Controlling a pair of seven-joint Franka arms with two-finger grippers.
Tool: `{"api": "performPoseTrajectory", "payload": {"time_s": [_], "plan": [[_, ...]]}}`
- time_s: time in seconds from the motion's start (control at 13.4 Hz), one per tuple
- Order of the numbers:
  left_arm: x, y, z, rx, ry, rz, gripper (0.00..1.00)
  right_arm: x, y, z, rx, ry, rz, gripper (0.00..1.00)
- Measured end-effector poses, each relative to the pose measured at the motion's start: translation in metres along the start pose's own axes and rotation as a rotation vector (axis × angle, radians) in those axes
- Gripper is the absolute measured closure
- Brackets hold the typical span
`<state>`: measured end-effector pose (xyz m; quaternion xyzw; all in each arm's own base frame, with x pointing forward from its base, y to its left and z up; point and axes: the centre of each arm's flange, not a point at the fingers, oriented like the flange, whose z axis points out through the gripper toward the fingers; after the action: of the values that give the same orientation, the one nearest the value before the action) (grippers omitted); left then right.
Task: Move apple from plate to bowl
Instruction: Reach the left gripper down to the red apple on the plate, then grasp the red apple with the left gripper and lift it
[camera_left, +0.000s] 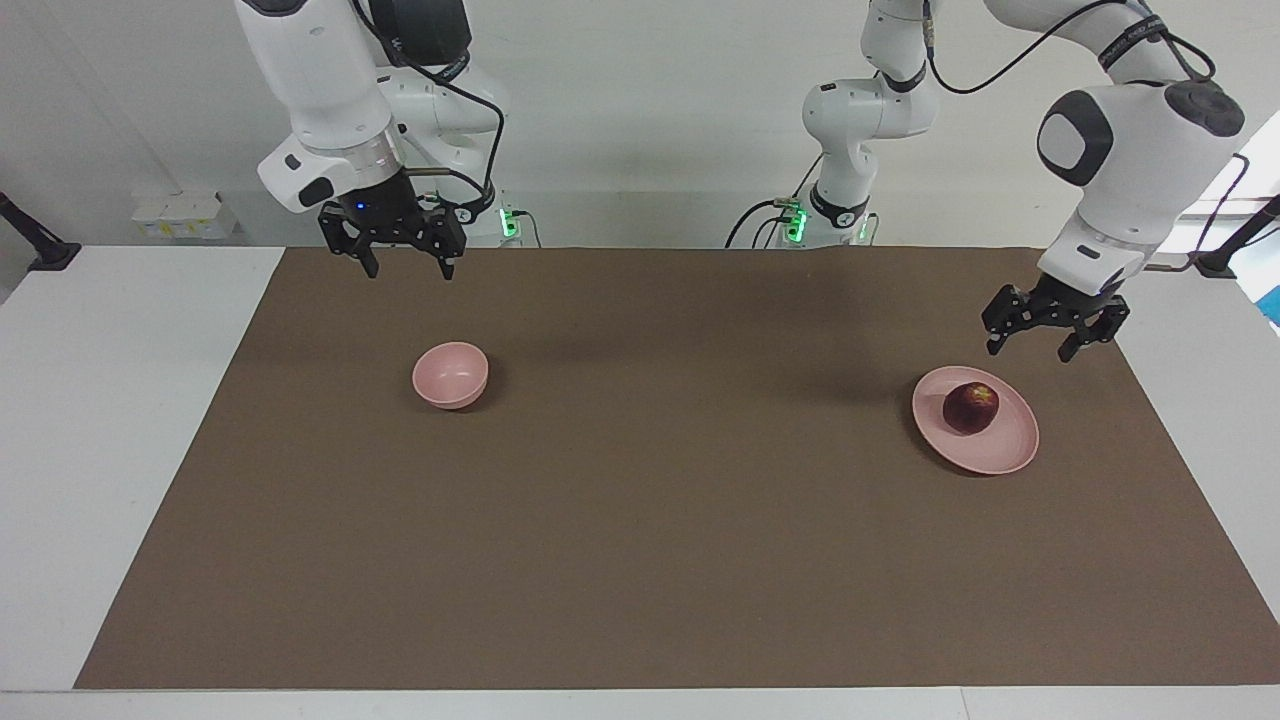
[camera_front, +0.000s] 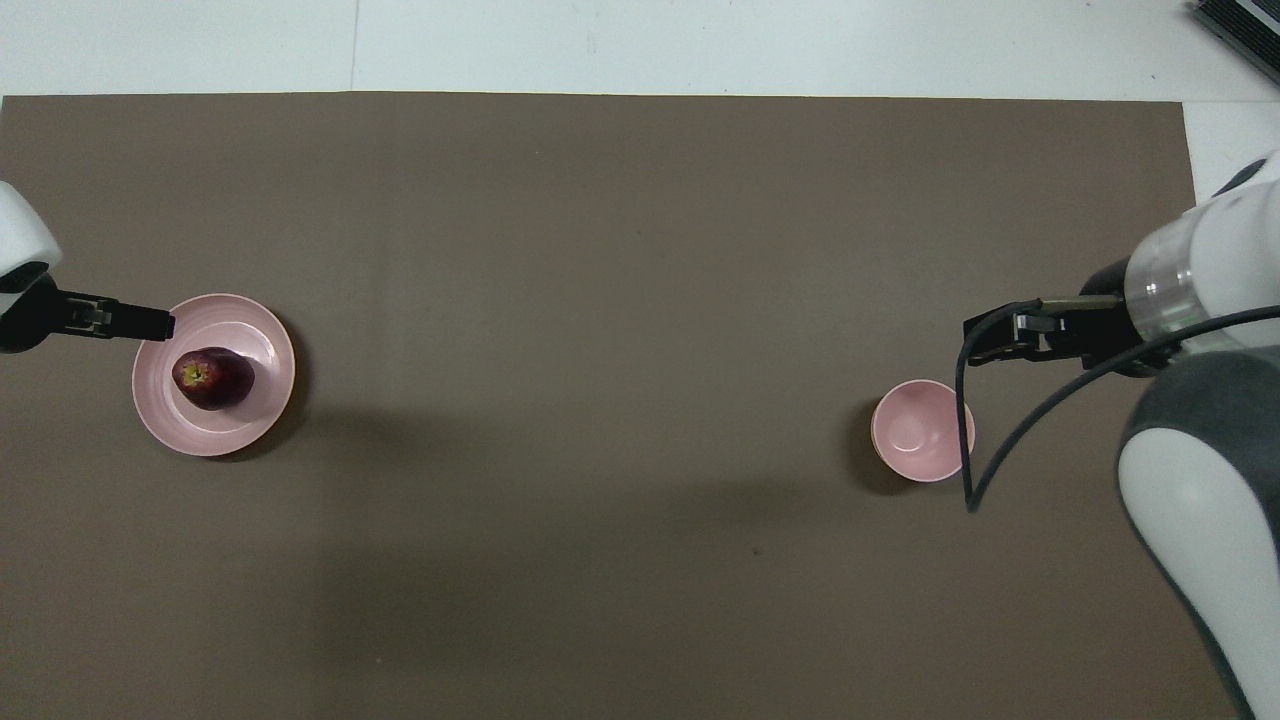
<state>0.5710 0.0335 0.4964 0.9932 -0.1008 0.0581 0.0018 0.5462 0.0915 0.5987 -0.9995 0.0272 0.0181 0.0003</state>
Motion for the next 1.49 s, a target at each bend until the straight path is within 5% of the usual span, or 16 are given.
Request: {"api": "performPoseTrajectory", "payload": {"time_s": [0.3,0.89,1.19,1.49], "plan": [[-0.006,-0.008,0.055,-0.005,-0.036,-0.007,0.00,0.005,-0.029,0.036,-0.002,-0.015,0.025,0.00],[-0.034,-0.019,0.167,0.028,0.027,-0.036,0.00,0.001,-0.094,0.087,-0.015,-0.050,0.084,0.00],[-0.038,-0.017,0.168,0.020,0.002,-0.031,0.26,-0.003,-0.125,0.109,0.018,-0.096,0.121,0.00],[-0.038,-0.007,0.149,0.000,-0.042,0.001,0.33,-0.006,-0.134,0.118,0.133,-0.184,0.220,0.00]]}}
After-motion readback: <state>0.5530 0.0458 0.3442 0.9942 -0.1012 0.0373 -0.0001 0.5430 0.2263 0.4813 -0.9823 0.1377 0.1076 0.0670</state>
